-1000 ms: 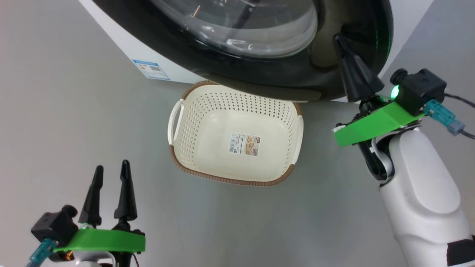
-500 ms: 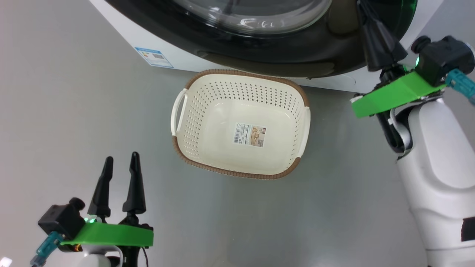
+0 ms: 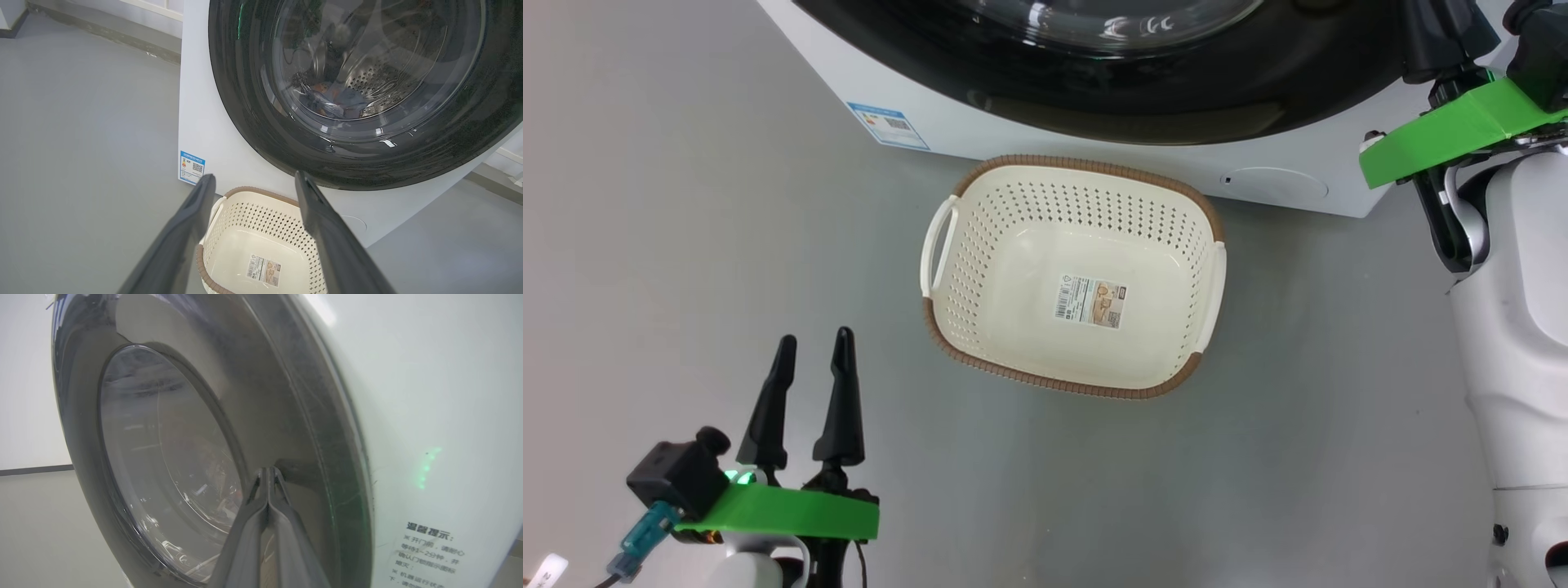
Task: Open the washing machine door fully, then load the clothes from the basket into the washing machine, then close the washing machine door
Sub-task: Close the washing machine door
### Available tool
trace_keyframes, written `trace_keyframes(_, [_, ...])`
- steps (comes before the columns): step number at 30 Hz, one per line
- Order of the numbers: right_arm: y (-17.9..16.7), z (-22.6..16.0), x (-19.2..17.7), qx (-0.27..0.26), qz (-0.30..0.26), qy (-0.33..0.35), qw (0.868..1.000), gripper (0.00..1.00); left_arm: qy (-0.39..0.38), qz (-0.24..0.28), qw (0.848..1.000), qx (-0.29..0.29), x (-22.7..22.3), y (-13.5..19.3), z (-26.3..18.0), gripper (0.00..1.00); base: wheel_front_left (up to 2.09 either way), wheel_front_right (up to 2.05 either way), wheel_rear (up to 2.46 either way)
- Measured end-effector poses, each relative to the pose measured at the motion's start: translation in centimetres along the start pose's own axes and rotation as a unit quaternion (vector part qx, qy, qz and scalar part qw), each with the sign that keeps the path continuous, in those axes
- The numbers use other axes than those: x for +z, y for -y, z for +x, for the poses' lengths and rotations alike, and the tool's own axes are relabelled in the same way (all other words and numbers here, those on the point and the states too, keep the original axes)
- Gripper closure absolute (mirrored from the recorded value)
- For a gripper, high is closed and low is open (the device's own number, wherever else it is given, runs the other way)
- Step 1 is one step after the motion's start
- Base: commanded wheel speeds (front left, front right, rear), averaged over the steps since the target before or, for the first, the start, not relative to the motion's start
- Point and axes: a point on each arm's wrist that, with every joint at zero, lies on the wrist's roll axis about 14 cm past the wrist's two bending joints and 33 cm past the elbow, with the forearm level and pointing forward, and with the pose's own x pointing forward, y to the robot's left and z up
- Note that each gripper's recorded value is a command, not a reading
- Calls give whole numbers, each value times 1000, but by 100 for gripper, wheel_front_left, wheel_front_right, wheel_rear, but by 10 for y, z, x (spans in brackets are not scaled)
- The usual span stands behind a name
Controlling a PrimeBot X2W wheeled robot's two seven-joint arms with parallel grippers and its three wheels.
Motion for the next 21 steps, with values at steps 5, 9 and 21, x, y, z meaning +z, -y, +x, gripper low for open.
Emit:
trace_keyframes(5, [1,-2,7,-3,-5,4,1000,100,5,-2,1000,-2,3,2,0,0,0,0,0])
trace_keyframes(9, [2,-9,17,-6,-2,12,1000,100,13,-1,1000,-7,9,4,0,0,0,0,0])
trace_keyframes(21, [-14,-86,26,-11,24,-13,1000,0,10,15,1000,-4,7,-1,-19,0,0,0,0])
